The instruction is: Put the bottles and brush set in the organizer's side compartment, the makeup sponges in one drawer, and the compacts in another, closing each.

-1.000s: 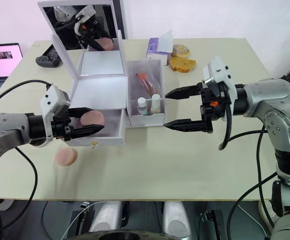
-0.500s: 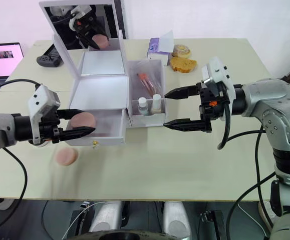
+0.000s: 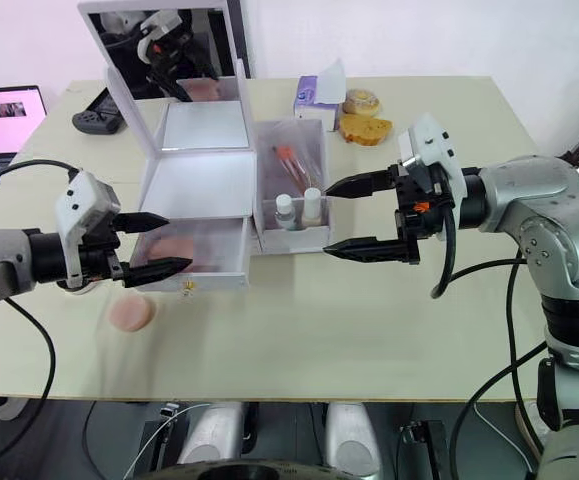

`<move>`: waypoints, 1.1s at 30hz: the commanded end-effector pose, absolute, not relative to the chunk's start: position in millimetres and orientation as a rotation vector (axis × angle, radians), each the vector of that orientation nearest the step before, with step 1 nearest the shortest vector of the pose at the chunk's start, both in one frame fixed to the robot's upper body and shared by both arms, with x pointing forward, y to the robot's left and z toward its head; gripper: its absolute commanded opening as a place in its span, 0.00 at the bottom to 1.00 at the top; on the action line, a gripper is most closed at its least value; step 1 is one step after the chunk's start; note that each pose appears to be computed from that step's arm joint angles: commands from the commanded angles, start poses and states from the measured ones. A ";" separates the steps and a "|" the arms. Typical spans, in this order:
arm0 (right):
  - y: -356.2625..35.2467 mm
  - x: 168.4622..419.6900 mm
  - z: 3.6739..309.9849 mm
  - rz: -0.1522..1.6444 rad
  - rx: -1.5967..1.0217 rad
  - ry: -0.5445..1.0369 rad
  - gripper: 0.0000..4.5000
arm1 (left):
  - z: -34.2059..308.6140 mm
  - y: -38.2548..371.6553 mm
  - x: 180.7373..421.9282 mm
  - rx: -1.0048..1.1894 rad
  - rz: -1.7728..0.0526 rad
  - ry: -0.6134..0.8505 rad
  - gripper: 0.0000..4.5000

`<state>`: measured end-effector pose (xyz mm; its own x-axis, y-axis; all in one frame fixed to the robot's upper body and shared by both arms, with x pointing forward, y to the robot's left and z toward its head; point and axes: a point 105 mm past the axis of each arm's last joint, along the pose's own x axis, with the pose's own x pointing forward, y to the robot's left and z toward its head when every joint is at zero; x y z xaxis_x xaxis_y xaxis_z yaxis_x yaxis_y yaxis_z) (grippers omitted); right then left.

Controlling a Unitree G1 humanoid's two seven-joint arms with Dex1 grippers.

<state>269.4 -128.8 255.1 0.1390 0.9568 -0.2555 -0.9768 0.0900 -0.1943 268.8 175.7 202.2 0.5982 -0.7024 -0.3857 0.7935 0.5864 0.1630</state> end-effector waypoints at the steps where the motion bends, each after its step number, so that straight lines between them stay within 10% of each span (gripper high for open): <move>1: -126.9 266.5 264.7 1.451 -0.373 0.023 1.00 | 219.1 177.2 270.0 0.363 -0.860 0.231 0.98; 17: -123.7 267.0 264.5 1.495 -0.362 0.018 1.00 | 242.4 180.9 231.1 0.194 -0.947 0.117 0.98; 33: -122.5 309.7 282.4 1.432 -0.368 0.029 1.00 | 160.6 317.6 114.5 0.150 -0.208 0.103 0.98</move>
<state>310.5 -123.4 271.6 0.1487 0.9580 -0.2451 -0.9780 0.1058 -0.1799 119.3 315.4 151.6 0.9676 -0.2119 -0.1371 0.2214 0.9734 0.0581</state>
